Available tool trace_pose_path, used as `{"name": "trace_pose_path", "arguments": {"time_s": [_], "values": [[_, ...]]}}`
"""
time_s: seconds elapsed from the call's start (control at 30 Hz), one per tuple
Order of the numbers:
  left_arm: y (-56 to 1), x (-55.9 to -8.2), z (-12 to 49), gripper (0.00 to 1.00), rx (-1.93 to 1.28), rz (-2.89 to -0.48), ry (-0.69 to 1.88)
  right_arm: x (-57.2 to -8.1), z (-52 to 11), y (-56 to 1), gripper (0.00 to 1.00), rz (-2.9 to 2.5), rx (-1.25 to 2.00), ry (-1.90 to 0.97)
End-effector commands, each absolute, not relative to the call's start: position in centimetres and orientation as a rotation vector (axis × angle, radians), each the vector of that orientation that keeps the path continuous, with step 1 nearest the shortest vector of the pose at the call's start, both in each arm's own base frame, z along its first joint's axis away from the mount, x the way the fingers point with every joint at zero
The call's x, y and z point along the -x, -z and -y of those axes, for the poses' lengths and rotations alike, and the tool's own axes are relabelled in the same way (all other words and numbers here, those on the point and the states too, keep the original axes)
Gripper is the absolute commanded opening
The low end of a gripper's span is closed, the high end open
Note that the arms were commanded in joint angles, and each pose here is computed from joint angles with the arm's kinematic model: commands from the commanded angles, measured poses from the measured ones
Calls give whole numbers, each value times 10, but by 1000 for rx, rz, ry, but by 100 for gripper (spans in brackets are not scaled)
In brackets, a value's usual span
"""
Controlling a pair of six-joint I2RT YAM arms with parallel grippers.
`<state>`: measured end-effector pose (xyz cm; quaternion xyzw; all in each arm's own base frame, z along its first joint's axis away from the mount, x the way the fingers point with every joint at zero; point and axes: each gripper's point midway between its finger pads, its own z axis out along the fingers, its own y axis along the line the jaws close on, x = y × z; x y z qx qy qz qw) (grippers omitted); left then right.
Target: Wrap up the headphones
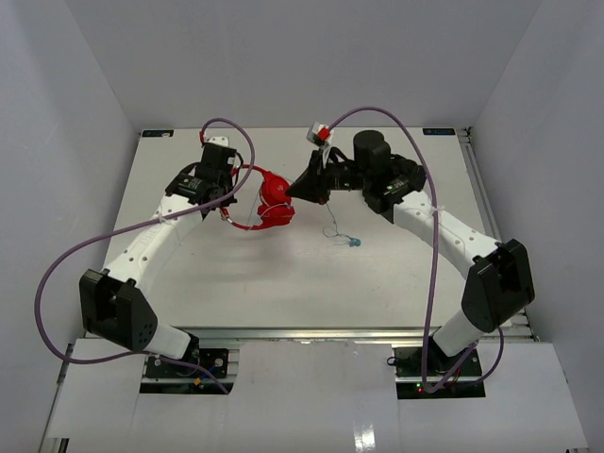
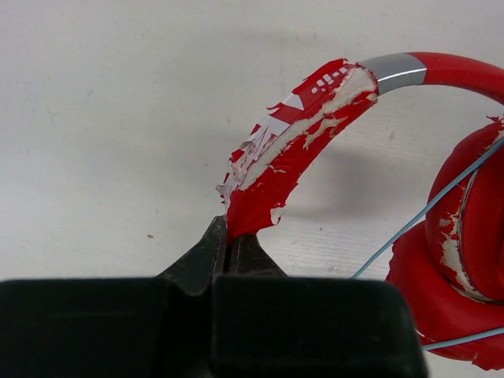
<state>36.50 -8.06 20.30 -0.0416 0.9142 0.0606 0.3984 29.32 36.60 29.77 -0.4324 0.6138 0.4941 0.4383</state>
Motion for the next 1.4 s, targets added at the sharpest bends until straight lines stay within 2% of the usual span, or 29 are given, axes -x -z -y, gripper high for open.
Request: {"name": "trace_pose_path", "arguments": {"time_s": [0.0, 0.37, 0.83, 1.37], "values": [[-255, -387, 73, 0, 315, -2141, -112, -250, -388, -330, 8, -1339, 1129, -1376], [-292, -395, 87, 0, 517, -2013, 90, -224, -432, -296, 8, -1363, 1186, -1433], [-336, -378, 81, 0, 684, -1863, 297, -209, -429, -260, 8, -1392, 1159, -1408], [-388, -329, 95, 0, 658, -1739, 609, -212, -420, -208, 8, -1455, 1100, -1348]]}}
